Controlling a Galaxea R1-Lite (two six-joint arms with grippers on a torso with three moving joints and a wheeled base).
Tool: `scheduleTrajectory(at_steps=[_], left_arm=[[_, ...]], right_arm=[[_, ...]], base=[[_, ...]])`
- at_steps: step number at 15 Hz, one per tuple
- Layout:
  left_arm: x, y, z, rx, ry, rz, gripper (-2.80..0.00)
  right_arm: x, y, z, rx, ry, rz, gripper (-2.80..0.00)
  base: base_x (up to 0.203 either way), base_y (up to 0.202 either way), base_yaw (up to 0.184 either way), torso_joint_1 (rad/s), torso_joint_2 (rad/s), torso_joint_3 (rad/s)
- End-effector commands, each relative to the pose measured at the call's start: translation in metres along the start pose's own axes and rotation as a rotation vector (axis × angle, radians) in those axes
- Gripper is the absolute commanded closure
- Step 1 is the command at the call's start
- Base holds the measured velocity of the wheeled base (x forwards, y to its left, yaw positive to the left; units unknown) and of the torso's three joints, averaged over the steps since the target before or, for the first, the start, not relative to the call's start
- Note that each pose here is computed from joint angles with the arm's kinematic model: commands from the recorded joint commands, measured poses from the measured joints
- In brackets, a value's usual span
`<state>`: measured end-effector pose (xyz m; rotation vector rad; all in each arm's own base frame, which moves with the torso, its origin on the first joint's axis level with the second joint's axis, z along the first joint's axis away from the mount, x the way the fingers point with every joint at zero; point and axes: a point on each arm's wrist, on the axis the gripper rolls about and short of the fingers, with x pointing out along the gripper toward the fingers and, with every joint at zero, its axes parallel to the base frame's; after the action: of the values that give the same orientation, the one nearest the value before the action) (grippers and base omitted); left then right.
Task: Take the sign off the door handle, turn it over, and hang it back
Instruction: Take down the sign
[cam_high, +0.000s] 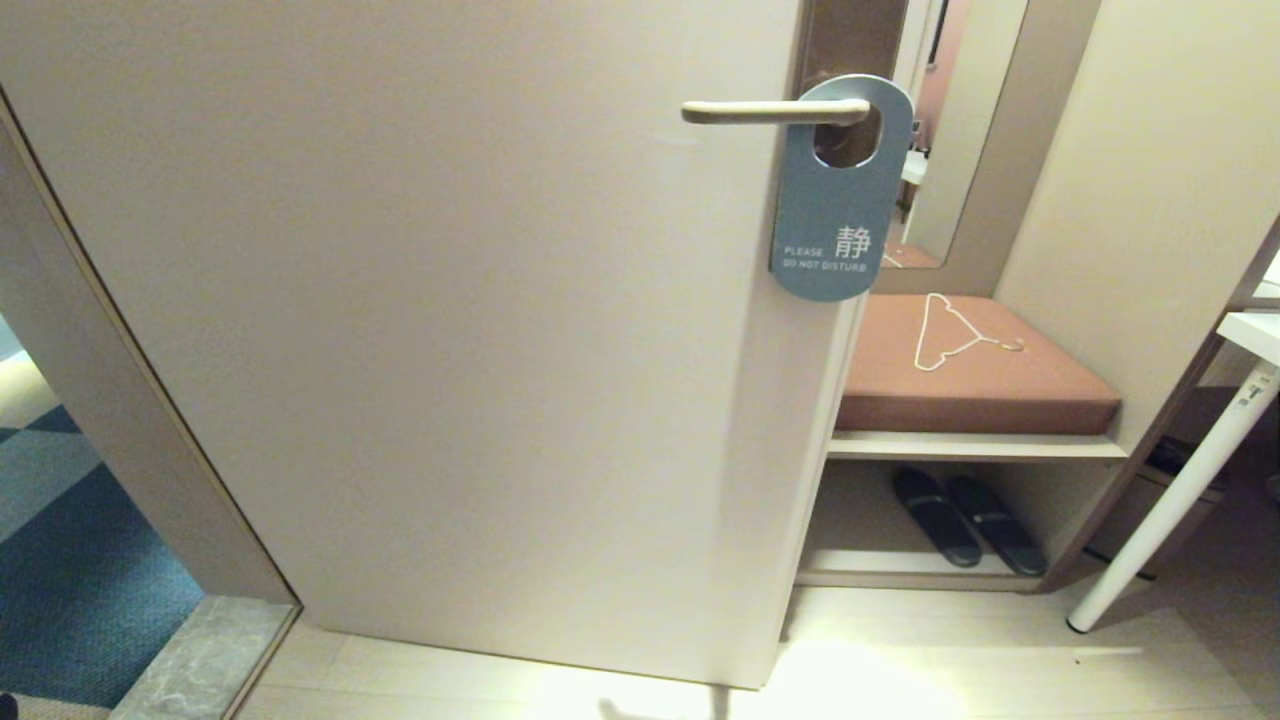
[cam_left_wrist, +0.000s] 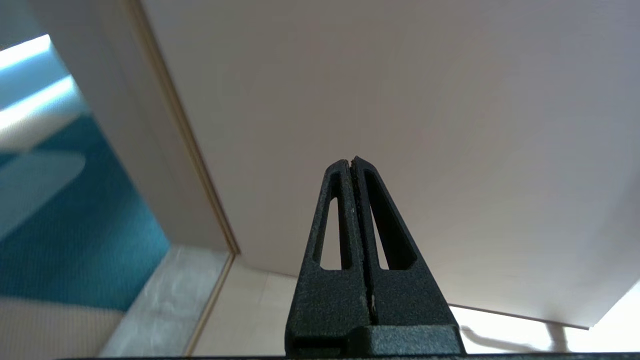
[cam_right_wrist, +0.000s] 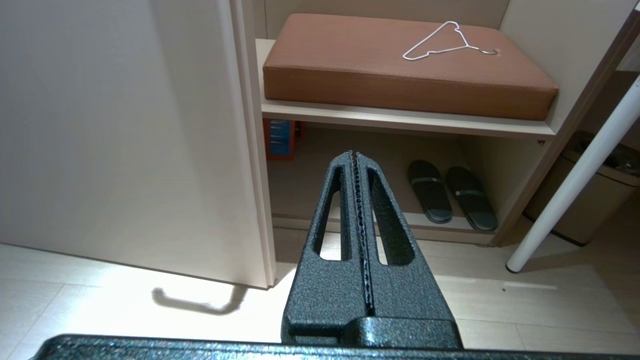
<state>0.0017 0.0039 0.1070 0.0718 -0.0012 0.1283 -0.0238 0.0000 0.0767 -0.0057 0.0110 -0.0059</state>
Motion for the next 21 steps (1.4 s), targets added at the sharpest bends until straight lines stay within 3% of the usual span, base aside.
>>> scheduleTrajectory(at_steps=[1, 9, 16, 21], left_arm=[[-0.004, -0.001, 0.000, 0.011, -0.037, -0.017, 0.00], [-0.025, -0.001, -0.021, 0.008, -0.101, -0.088, 0.00], [-0.025, -0.003, -0.032, 0.039, 0.003, -0.142, 0.00], [-0.025, -0.003, -0.032, 0.008, 0.009, -0.143, 0.00]], right_arm=[[0.000, 0.000, 0.000, 0.000, 0.001, 0.000, 0.00], [0.000, 0.000, 0.000, 0.000, 0.001, 0.000, 0.00], [0.000, 0.000, 0.000, 0.000, 0.002, 0.000, 0.00], [0.000, 0.000, 0.000, 0.000, 0.001, 0.000, 0.00]], base=[[0.000, 0.000, 0.000, 0.000, 0.00, 0.000], [0.000, 0.000, 0.000, 0.000, 0.00, 0.000], [0.000, 0.000, 0.000, 0.000, 0.00, 0.000], [0.000, 0.000, 0.000, 0.000, 0.00, 0.000]])
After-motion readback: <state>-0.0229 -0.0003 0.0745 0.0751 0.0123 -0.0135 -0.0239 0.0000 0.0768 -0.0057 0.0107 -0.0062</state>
